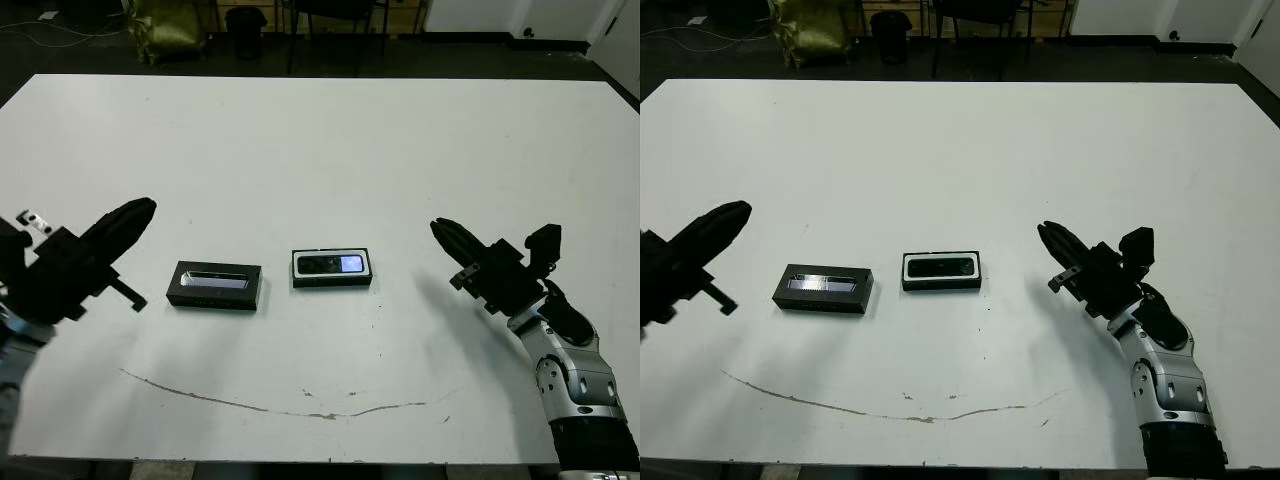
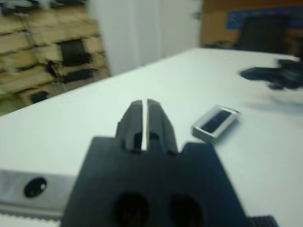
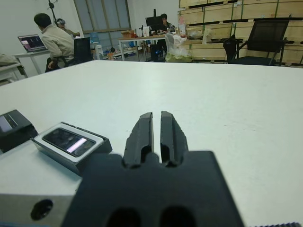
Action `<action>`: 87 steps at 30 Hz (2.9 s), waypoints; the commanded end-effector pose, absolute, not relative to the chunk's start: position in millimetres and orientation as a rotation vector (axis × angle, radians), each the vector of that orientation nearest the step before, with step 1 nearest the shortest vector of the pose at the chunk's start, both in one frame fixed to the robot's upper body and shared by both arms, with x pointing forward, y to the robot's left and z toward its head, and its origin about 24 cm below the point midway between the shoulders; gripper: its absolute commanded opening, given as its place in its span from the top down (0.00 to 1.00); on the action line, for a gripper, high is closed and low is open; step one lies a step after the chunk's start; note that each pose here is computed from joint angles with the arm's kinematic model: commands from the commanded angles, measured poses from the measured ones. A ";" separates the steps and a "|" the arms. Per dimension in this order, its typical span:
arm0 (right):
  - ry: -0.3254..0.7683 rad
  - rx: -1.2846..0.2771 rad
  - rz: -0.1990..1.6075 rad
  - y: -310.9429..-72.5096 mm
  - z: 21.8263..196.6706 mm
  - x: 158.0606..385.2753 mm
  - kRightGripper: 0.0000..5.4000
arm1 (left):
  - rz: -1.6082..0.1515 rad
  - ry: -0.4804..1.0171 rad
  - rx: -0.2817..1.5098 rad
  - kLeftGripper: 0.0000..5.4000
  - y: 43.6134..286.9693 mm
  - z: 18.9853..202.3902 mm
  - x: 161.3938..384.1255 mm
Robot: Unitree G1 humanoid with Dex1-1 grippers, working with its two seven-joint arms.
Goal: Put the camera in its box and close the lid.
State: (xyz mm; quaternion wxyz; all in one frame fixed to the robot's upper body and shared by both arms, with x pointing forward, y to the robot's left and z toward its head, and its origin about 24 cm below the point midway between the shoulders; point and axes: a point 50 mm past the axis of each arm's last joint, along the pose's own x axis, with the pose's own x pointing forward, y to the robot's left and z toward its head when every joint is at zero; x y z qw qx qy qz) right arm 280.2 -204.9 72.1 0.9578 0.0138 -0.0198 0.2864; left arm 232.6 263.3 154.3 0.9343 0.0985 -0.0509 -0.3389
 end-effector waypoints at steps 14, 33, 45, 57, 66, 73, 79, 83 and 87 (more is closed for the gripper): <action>-0.018 0.020 0.563 -209.3 70.0 279.5 1.00 | -1.031 0.167 0.156 0.97 279.4 147.3 268.1; 0.031 0.043 0.565 -211.4 64.2 281.1 1.00 | -1.359 0.157 0.500 0.16 279.8 133.3 270.1; 0.039 0.038 0.574 -211.7 62.3 280.4 1.00 | -1.395 0.181 0.491 0.00 272.6 139.5 276.9; 0.028 0.022 0.566 -213.4 60.5 280.1 1.00 | -1.423 0.262 0.400 0.00 260.6 135.7 295.4; 0.029 0.008 0.548 -215.0 58.3 279.6 1.00 | -1.441 0.343 0.422 0.00 255.9 132.1 299.3; 0.028 0.003 0.546 -214.5 57.7 279.5 1.00 | -1.463 0.376 0.463 0.00 251.9 128.9 300.2; 0.020 0.004 0.547 -214.5 57.8 279.0 1.00 | -1.489 0.363 0.488 0.00 248.1 127.4 301.3; 0.024 0.018 0.546 -214.0 57.1 279.2 1.00 | -1.491 0.389 0.482 0.00 247.6 123.9 303.0; 0.031 0.018 0.547 -213.5 56.5 279.0 1.00 | -1.481 0.433 0.458 0.00 248.8 118.0 306.4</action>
